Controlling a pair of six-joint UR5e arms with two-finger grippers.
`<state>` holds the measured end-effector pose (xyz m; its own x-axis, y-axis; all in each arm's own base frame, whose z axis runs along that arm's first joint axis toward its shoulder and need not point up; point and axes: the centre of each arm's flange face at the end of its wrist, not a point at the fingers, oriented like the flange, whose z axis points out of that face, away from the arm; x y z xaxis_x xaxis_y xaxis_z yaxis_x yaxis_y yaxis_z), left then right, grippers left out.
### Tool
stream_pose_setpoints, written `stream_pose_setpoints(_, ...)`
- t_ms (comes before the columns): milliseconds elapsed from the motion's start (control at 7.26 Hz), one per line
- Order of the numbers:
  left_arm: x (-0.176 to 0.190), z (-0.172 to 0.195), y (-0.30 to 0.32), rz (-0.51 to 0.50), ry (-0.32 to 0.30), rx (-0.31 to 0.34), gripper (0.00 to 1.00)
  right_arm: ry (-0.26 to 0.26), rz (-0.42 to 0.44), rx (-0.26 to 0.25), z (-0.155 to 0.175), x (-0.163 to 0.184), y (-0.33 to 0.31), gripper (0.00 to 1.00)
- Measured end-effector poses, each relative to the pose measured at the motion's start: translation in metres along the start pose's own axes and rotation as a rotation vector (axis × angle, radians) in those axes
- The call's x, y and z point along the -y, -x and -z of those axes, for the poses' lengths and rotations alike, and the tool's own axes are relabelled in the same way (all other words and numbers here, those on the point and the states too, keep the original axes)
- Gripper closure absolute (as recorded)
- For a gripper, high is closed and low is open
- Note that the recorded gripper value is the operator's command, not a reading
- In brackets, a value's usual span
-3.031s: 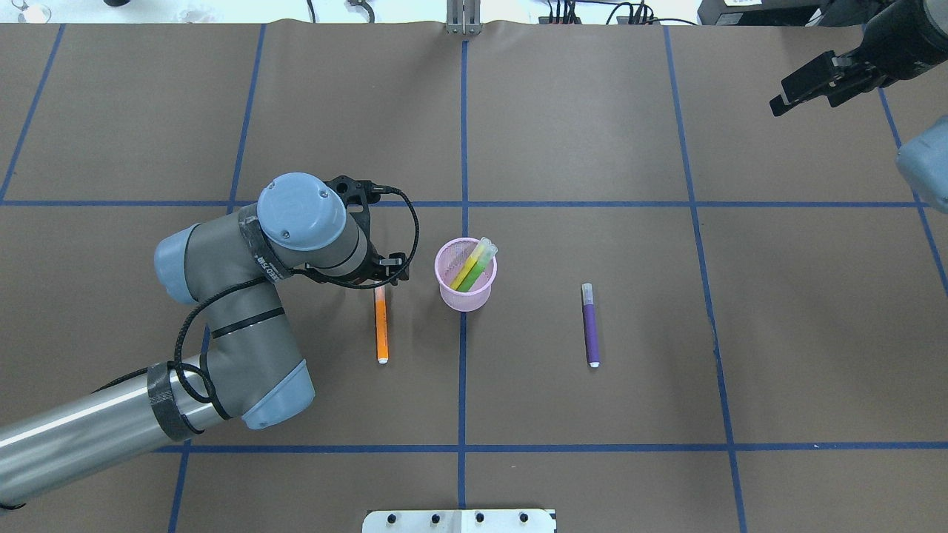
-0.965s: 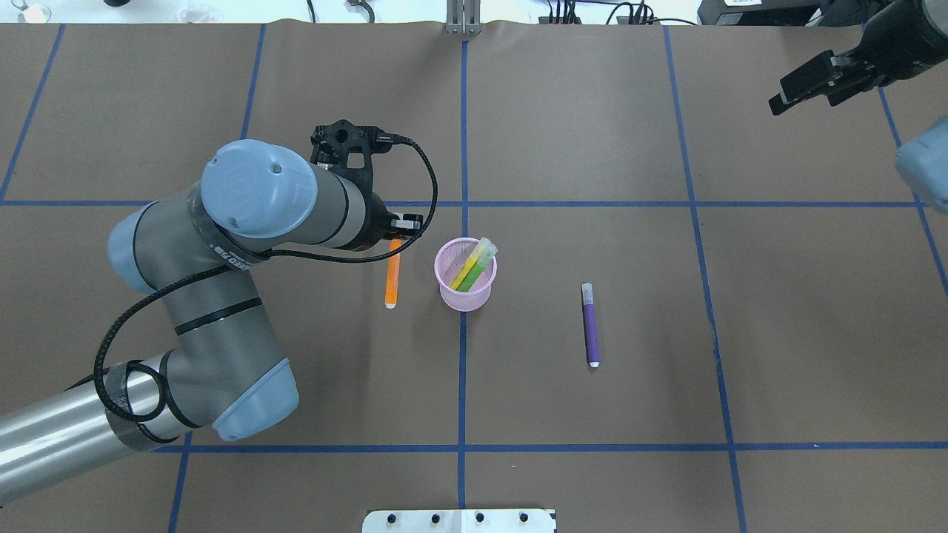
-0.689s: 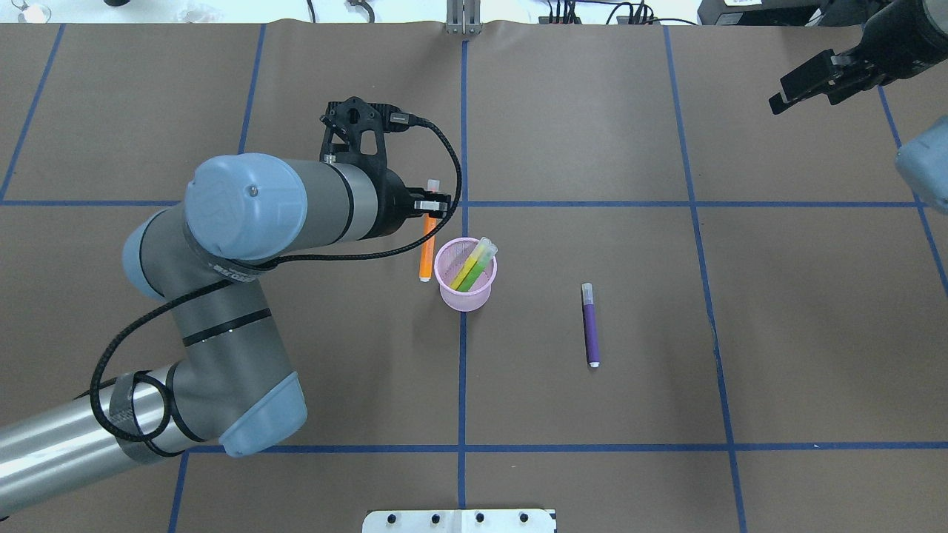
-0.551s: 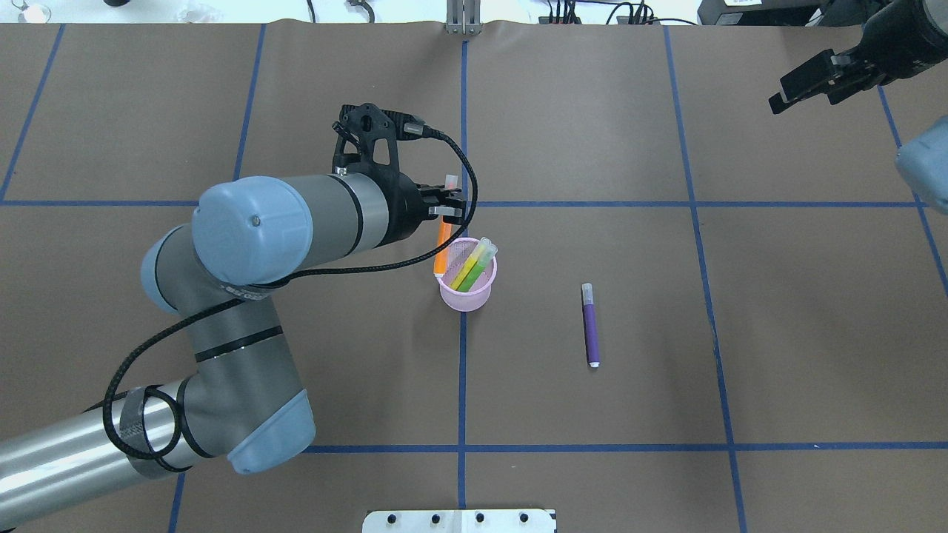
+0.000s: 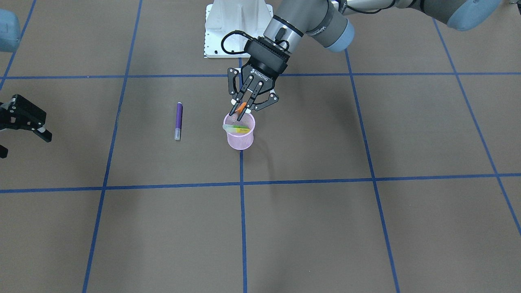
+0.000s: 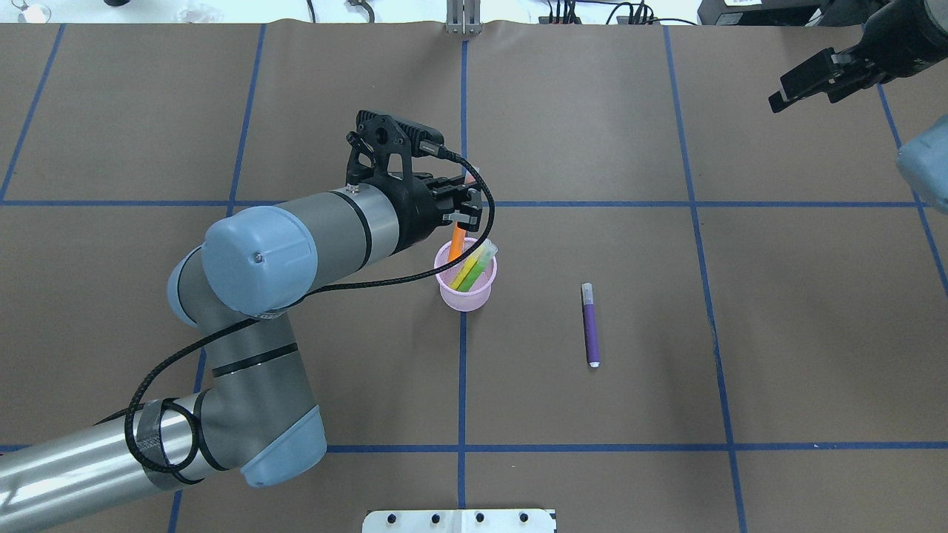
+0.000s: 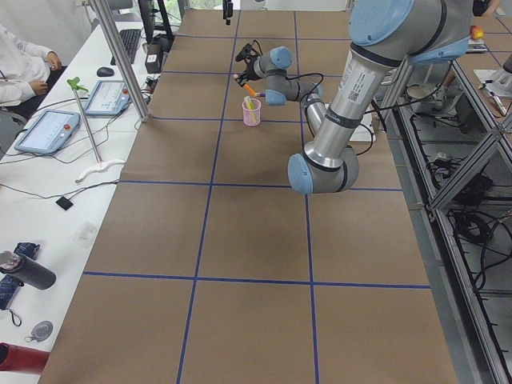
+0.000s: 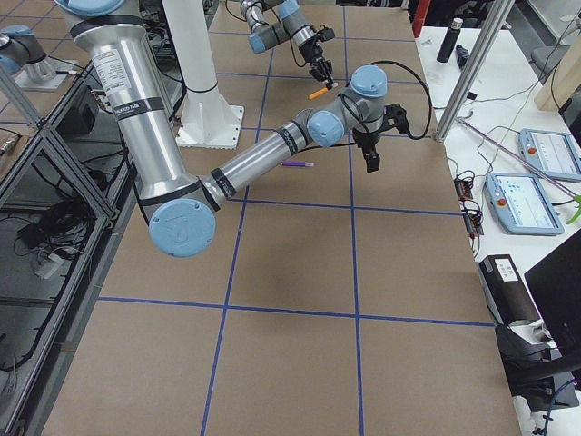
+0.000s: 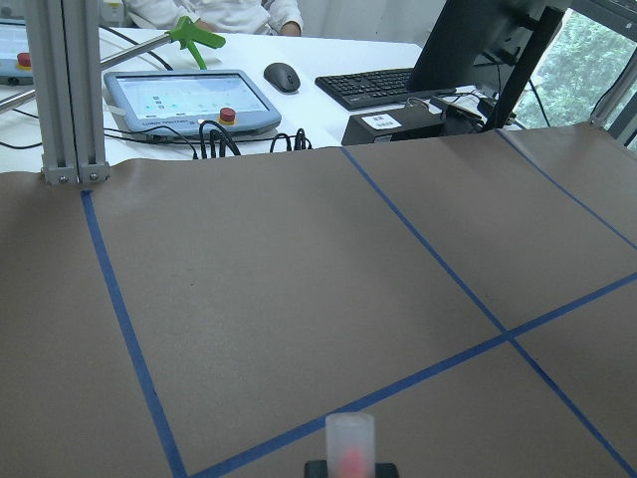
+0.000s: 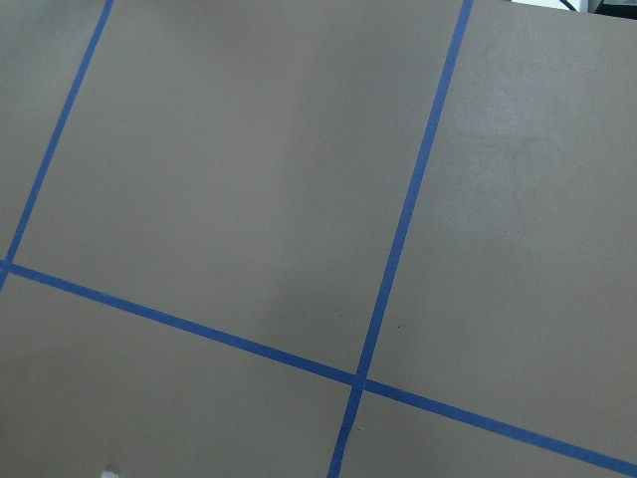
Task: Collect pens into pen holder
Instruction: 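Lift the orange pen with the left gripper over the cup, then drop the orange pen into the cup by opening the left gripper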
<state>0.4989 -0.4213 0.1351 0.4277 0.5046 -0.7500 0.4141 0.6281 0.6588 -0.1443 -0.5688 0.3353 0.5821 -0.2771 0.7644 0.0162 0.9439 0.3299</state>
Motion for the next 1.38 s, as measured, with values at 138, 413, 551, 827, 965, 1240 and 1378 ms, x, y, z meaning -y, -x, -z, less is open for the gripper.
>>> stream_pose_setpoints(138, -0.009, -0.015, 0.007, -0.005, -0.004, 0.002, 1.0, -0.001, 0.002, 0.002, 0.001, 0.0, 0.001, 0.0)
stream_pose_setpoints(413, -0.02, -0.032, 0.015, -0.006, -0.007, -0.001, 0.49, -0.003, 0.004, 0.003, 0.001, 0.0, 0.002, 0.0)
stream_pose_setpoints(551, -0.023, -0.034, 0.014, -0.006, -0.004, -0.002, 0.3, -0.003, 0.005, 0.004, 0.002, 0.0, 0.003, 0.0)
stream_pose_setpoints(827, -0.028, -0.035, 0.009, 0.003, 0.001, -0.012, 0.01, -0.004, 0.006, 0.005, 0.002, 0.001, 0.004, 0.0)
stream_pose_setpoints(965, -0.028, -0.033, 0.006, 0.009, 0.001, -0.019, 0.01, -0.004, 0.007, 0.006, 0.002, 0.002, 0.004, 0.0)
stream_pose_setpoints(1240, -0.03, -0.024, 0.011, 0.017, 0.006, -0.017, 0.01, -0.002, -0.007, 0.012, 0.001, 0.003, 0.01, 0.0)
stream_pose_setpoints(1378, -0.038, -0.016, 0.033, 0.014, 0.031, 0.025, 0.01, -0.001, -0.038, 0.015, -0.004, 0.005, 0.023, 0.01)
